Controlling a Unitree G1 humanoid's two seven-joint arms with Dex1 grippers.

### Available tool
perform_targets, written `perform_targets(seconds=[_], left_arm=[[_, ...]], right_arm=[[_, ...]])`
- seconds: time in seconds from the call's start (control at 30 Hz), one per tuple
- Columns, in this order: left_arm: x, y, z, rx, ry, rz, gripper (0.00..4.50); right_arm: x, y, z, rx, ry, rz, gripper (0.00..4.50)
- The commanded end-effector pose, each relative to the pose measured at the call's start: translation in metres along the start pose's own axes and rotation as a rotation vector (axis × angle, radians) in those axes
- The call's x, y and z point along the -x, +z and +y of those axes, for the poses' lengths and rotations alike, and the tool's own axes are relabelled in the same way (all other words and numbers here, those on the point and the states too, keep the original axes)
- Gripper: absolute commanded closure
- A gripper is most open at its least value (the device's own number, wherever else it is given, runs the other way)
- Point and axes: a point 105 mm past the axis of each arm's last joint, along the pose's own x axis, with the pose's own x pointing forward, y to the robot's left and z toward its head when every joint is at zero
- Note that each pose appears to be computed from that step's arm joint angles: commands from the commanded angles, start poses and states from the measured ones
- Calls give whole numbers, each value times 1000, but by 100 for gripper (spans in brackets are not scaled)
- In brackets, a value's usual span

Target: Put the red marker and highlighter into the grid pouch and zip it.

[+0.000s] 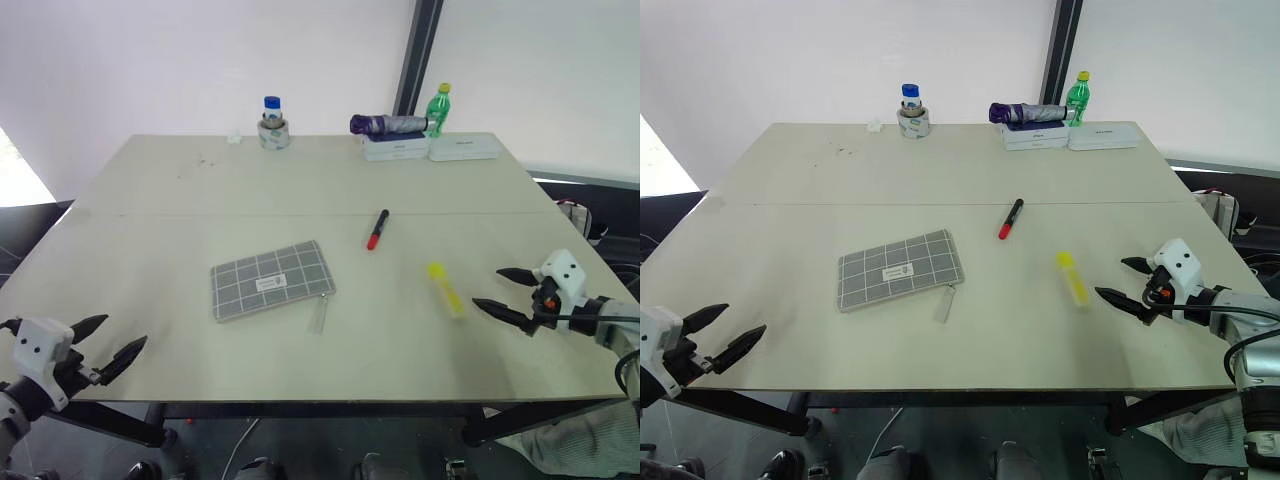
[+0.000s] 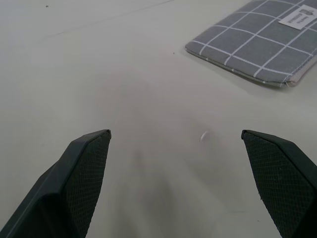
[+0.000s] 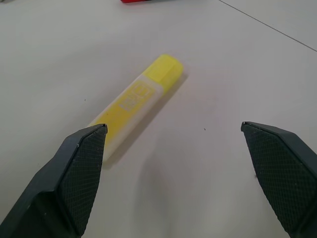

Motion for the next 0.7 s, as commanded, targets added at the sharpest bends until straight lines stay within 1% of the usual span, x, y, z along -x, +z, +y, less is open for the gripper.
perform_targets(seconds=[0.03, 0.13, 0.23, 0.7], left_arm=[[3, 18, 12, -65, 25, -44, 5], [0, 19, 13, -130, 33, -27, 5], [-2, 21, 12, -150, 33, -28, 5], [-6, 26, 10, -139, 8, -51, 5]], right_arm=[[3, 11, -7, 24, -31, -41, 0], [-2, 11, -5, 25, -26, -43, 0], [-5, 12, -6, 28, -27, -45, 0], [-13, 17, -3, 40, -20, -63, 0]])
